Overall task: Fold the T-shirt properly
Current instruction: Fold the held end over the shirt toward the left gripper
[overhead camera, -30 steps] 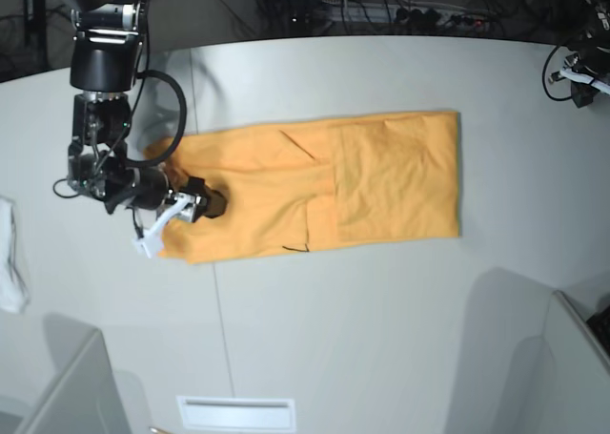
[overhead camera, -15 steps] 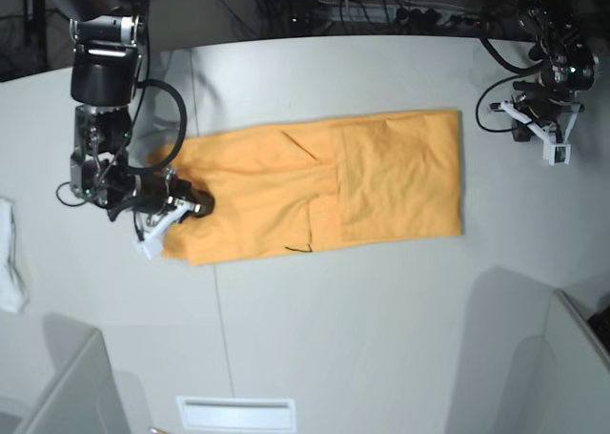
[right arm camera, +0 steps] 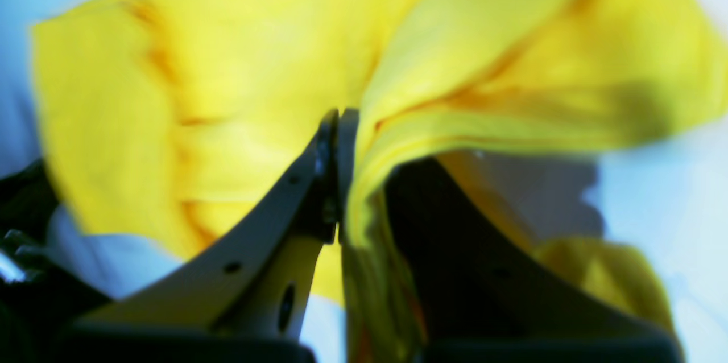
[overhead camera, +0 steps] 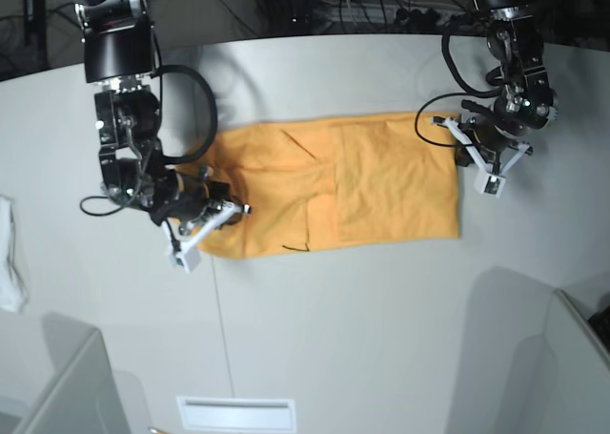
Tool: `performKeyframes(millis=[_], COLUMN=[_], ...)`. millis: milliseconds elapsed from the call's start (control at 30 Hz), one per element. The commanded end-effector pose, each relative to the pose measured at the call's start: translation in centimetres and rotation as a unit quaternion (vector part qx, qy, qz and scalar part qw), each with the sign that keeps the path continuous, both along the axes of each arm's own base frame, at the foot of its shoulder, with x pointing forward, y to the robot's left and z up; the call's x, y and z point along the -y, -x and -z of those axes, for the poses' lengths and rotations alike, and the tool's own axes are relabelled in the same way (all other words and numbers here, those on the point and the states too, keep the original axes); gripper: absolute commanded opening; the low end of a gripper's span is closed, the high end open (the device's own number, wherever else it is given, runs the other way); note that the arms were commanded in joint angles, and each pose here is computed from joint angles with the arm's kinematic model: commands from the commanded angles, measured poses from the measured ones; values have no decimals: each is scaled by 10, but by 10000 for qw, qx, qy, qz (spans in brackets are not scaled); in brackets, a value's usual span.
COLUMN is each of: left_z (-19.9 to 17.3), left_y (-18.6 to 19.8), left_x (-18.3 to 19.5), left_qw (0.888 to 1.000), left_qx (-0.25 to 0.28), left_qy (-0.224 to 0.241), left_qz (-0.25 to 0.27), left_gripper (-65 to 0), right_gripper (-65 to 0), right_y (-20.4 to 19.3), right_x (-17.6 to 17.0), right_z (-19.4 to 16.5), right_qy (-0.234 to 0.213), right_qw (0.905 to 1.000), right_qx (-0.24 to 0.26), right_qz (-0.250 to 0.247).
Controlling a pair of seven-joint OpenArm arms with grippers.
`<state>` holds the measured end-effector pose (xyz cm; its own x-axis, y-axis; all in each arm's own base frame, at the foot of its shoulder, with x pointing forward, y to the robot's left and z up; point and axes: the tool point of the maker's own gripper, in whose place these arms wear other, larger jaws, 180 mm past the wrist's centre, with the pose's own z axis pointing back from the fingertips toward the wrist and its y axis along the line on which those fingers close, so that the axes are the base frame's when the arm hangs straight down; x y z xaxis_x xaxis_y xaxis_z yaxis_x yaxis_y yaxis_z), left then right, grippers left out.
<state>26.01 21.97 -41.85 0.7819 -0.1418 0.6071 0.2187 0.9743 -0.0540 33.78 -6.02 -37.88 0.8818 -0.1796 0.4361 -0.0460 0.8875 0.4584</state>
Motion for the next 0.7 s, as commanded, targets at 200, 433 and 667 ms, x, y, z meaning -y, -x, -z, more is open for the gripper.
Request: performKeyframes(millis=[200,433,667], left_z=[-7,1,7], left_y=[-4,2,4], left_x=[6,19,54], left_qw=[9998,9987,9964], left_qx=[135,-212,-271], left_qy=[12,-82,126], left_qz=[140,462,793], left_gripper=[-650,-650,-650], right_gripper=[-650,-650,-650], right_y=[14,22,12], right_x=[-74,-119,-154], right_z=[-42,-50,-77], right_qy=[-51,259,517], right_qw=[9984,9972,9886], right_qx=[326,442,1142], right_qz=[-465,-539,-839])
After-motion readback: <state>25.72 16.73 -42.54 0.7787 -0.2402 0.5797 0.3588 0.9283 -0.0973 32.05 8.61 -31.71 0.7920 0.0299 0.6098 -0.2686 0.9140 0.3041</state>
